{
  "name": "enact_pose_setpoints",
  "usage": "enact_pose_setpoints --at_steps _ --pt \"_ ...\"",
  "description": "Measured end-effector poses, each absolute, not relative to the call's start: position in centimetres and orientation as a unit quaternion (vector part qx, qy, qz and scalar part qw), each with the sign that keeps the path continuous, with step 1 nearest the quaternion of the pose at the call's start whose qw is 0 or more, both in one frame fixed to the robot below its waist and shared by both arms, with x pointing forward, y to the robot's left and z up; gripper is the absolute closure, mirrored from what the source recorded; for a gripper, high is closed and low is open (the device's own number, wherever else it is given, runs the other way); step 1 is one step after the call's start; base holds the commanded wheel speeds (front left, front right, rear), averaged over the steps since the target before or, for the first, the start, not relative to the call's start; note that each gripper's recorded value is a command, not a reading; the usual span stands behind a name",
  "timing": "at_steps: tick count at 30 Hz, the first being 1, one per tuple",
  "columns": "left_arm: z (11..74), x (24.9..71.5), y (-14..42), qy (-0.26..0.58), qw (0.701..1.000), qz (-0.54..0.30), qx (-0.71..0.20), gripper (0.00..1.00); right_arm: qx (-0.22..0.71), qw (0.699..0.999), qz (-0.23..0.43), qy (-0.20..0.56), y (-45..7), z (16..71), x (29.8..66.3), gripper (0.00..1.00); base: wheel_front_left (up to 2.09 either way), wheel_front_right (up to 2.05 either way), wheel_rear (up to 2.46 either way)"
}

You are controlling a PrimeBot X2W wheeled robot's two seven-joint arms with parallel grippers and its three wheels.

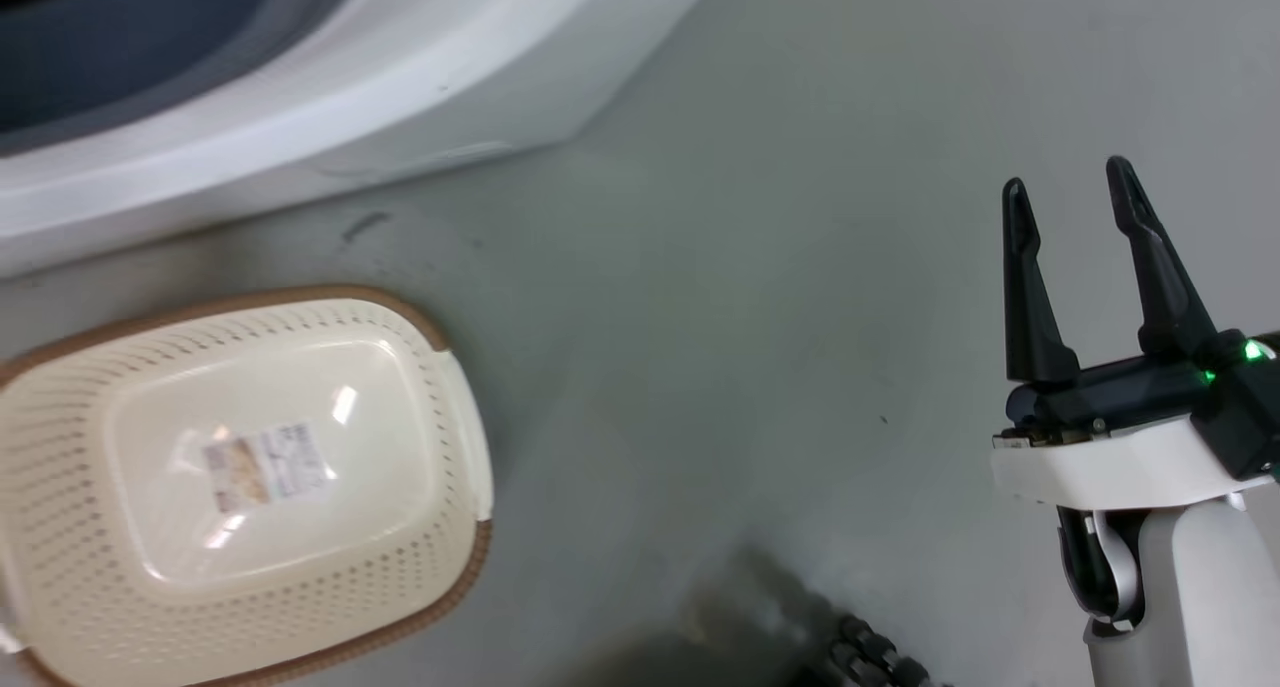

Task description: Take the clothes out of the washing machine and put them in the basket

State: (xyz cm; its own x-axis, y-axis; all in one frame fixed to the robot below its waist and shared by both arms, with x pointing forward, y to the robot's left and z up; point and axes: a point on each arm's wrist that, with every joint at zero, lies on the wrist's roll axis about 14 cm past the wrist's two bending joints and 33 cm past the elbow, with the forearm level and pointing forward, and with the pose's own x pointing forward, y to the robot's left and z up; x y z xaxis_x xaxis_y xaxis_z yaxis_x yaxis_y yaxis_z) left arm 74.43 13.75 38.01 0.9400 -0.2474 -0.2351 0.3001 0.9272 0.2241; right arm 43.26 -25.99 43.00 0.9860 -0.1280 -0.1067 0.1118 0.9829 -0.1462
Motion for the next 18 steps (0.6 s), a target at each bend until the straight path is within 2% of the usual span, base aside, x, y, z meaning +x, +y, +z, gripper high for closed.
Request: enact_pose_setpoints --at_steps 11,18 --pt "46.5 68.3 14.5 0.006 0.985 -0.130 0.113 1.00 -0.069 0.997 -0.027 0.001 -23.4 47.0 43.1 0.00 0.00 0.00 0.00" --pt "50.6 62.7 14.6 -0.045 0.987 -0.126 0.095 1.00 -0.065 0.997 -0.008 -0.027 -21.8 49.1 42.5 0.00 0.00 0.00 0.00"
